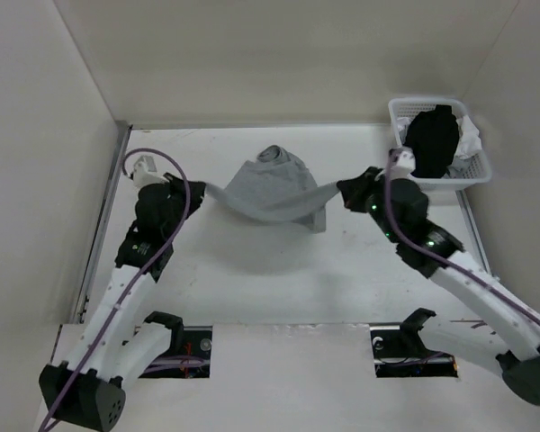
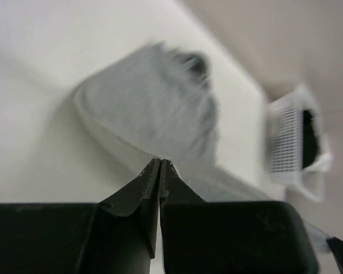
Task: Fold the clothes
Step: Flatten the tank top out
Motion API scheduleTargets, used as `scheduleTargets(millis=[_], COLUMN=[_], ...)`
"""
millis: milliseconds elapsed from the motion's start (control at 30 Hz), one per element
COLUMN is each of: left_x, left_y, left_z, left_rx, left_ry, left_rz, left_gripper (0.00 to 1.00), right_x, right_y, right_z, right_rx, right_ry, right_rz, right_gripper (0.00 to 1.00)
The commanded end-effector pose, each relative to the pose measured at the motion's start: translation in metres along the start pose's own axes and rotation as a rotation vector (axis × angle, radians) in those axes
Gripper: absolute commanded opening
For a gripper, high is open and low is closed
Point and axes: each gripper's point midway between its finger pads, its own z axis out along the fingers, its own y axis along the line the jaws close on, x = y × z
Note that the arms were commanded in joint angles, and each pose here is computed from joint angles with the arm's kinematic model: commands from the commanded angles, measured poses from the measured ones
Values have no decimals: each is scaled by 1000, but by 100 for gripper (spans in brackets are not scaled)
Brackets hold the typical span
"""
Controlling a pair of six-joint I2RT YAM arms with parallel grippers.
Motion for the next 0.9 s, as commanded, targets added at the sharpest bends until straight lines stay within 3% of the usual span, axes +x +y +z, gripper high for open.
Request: scheduleTargets(millis=[0, 267, 433, 600, 700, 867], left_x=[-105, -233, -264, -273, -258, -214], left_y=[-107, -217, -252, -262, -249, -190], left_z=[-67, -222, -246, -209, -140, -9], left_rx=[296, 636, 693, 624, 503, 314], left_ry=[-305, -659, -721, -729, -664, -514], left_rz=[-73, -124, -102, -50, -20, -27], left_gripper=[0, 0, 0, 0, 0, 0], right_x=[-109, -279, -330, -341, -326, -291], right_y=[40, 119, 143, 155, 144, 105], right_z=[-66, -205, -247, -200, -126, -11], right_rx=[-53, -215, -268, -206, -187, -187], right_ry=[-271, -636, -724, -723, -604, -424], right_rz=[-23, -56, -78, -161, -157, -90], right_gripper=[0, 0, 0, 0, 0, 1])
